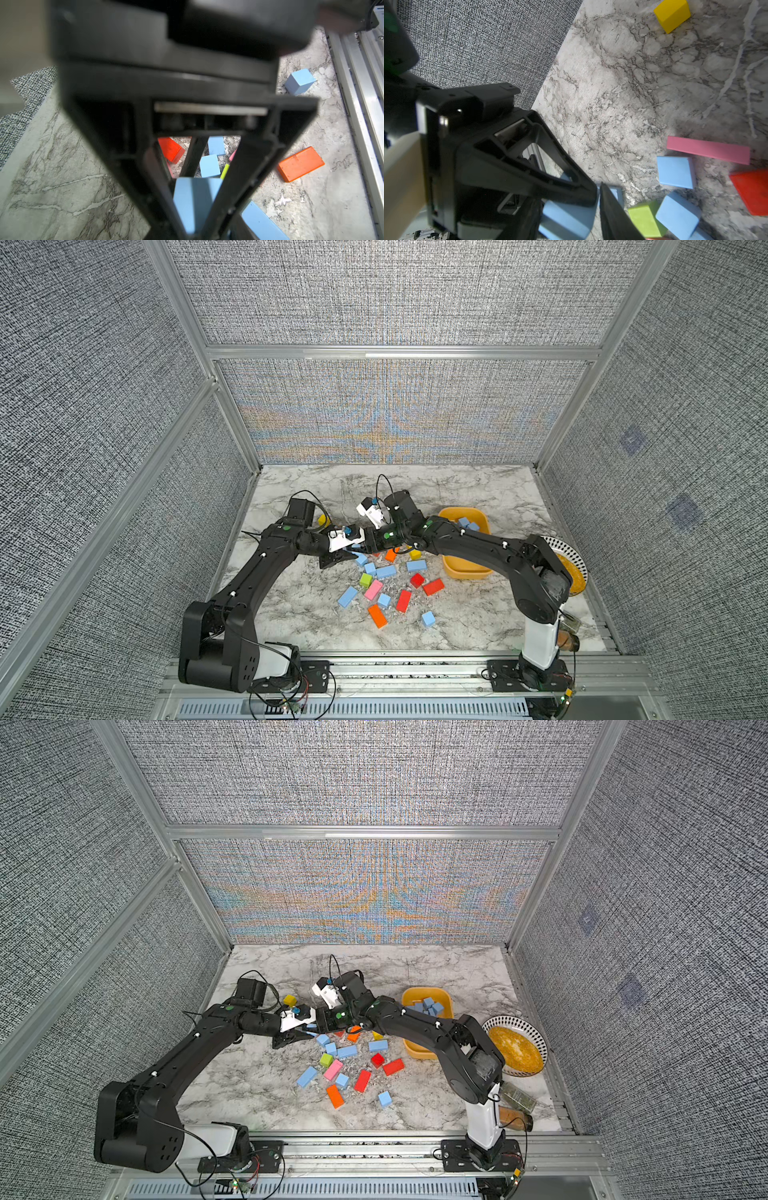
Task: Pick out the blue building blocks
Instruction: Pick up the building block from the center of the board.
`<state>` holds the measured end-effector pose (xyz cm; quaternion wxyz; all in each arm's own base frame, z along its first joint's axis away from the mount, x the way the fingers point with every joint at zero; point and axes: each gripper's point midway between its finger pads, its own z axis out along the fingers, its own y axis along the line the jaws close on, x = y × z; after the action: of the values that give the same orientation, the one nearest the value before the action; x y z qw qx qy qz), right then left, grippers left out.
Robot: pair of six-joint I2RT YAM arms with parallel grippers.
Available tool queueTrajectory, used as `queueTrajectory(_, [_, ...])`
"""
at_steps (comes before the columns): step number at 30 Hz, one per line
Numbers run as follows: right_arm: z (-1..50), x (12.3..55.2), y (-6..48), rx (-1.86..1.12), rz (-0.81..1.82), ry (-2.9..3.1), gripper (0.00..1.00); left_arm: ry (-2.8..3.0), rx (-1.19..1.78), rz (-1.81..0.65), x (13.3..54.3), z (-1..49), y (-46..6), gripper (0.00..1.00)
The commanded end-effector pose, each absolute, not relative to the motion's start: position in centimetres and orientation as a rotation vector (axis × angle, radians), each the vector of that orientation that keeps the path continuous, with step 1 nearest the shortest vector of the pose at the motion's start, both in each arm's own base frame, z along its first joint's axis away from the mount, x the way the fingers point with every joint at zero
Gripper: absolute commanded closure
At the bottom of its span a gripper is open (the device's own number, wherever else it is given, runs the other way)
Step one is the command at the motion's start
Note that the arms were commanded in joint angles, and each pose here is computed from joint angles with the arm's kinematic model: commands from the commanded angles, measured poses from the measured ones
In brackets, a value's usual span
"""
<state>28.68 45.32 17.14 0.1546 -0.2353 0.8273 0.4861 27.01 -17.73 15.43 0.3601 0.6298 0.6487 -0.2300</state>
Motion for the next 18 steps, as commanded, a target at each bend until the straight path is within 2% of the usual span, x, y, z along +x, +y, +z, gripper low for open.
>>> queueTrajectory(1, [16.3,28.5,45.2,-0.670,1.384,2.405,0.59,1.614,1.602,-0.601,27.3,16.9,-18.5,0.85])
queueTrajectory(4, [16.3,28.4,45.0,-0.672,1.382,2.406,0.74,1.613,1.608,-0.593,27.4,17.0,-18.6,0.79])
queueTrajectory(6, [16.7,28.6,44.7,-0.668,1.376,2.393,0.81,1.613,1.613,-0.585,27.4,17.0,-18.6,0.72])
queueTrajectory(14, [17.8,29.6,42.7,-0.620,1.344,2.353,0.86,1.613,1.630,-0.591,27.3,17.5,-19.1,0.34])
queueTrajectory(18, [17.9,30.1,41.1,-0.582,1.316,2.349,0.88,1.622,1.624,-0.602,27.5,17.8,-19.5,0.25])
